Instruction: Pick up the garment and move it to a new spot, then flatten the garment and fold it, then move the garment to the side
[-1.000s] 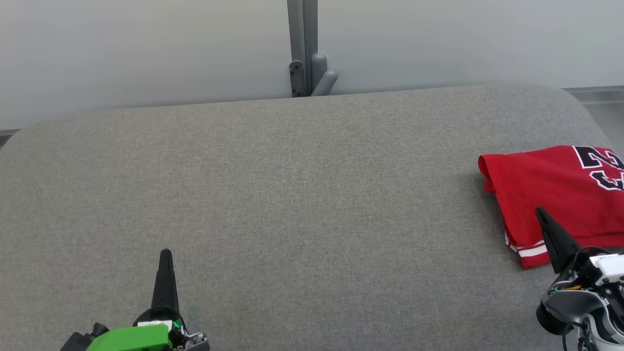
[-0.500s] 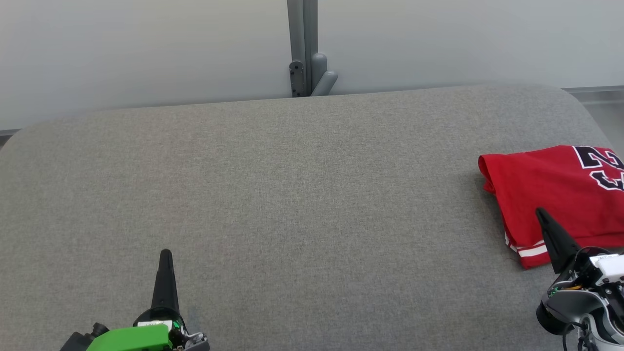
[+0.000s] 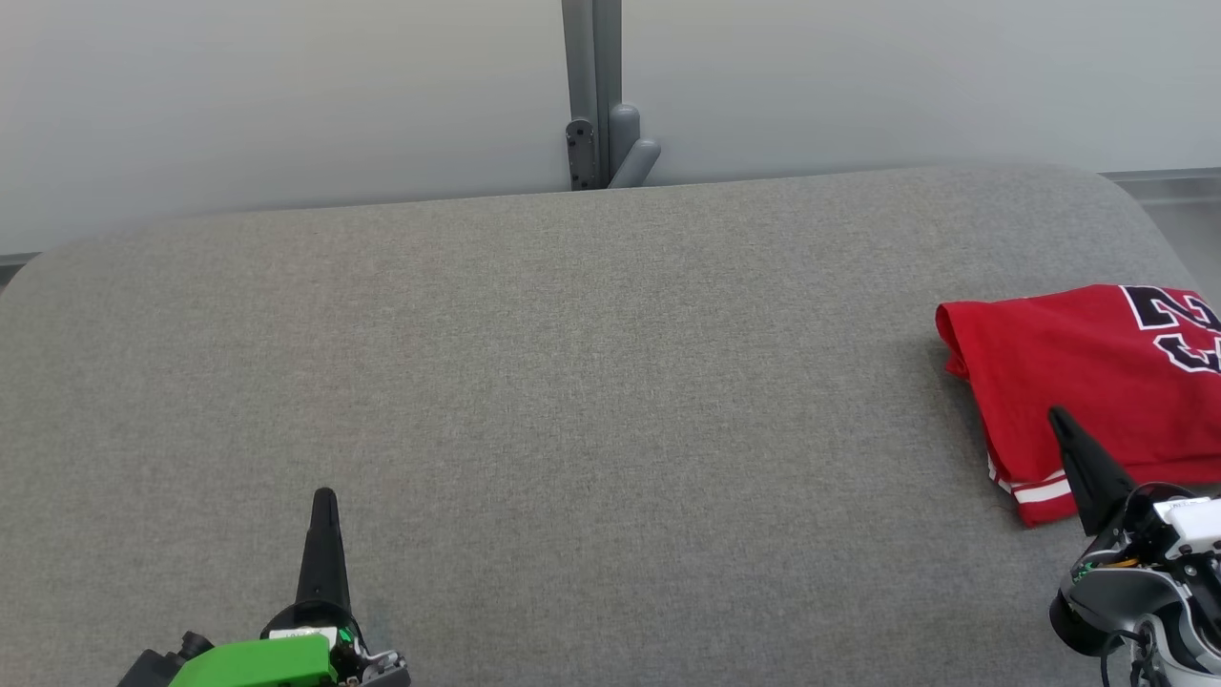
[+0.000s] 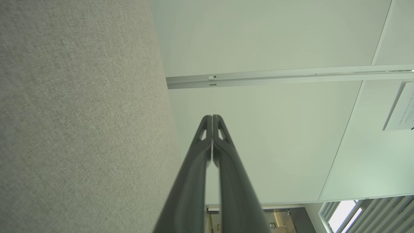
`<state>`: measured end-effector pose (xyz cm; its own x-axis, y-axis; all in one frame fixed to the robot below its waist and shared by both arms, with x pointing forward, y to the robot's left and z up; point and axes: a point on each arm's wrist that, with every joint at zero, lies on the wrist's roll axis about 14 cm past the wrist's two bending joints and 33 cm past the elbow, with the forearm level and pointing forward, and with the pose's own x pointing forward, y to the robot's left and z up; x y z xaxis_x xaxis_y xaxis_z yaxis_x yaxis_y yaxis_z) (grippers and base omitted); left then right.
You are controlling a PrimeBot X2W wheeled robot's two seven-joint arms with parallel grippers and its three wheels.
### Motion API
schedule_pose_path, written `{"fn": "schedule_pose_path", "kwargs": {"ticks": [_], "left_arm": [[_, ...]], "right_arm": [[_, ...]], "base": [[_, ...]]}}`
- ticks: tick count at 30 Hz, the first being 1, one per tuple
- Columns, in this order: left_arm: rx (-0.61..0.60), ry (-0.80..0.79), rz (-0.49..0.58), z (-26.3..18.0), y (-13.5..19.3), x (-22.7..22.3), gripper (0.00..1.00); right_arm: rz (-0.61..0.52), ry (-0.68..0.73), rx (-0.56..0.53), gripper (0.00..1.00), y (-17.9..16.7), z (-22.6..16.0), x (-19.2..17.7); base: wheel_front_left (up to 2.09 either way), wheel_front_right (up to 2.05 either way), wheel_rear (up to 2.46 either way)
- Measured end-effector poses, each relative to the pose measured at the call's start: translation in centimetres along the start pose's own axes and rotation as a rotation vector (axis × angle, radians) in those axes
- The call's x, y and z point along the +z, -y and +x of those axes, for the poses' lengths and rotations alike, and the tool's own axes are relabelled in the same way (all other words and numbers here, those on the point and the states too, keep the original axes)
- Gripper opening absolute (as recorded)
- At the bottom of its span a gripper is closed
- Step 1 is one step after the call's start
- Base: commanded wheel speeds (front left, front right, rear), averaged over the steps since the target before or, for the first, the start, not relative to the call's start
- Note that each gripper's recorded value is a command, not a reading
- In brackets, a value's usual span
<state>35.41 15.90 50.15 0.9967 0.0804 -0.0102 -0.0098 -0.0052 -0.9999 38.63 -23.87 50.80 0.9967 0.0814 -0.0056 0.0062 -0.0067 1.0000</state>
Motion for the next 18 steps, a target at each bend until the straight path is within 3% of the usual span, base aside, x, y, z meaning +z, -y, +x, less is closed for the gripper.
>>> {"fn": "schedule_pose_path", "kwargs": {"ticks": [18], "left_arm": [[0.000,0.000,0.000,0.00,0.00,0.00,0.00]], "right_arm": [[0.000,0.001,0.000,0.00,0.01,-0.01,0.01]], "base": [[0.00,0.00,0.00]]}}
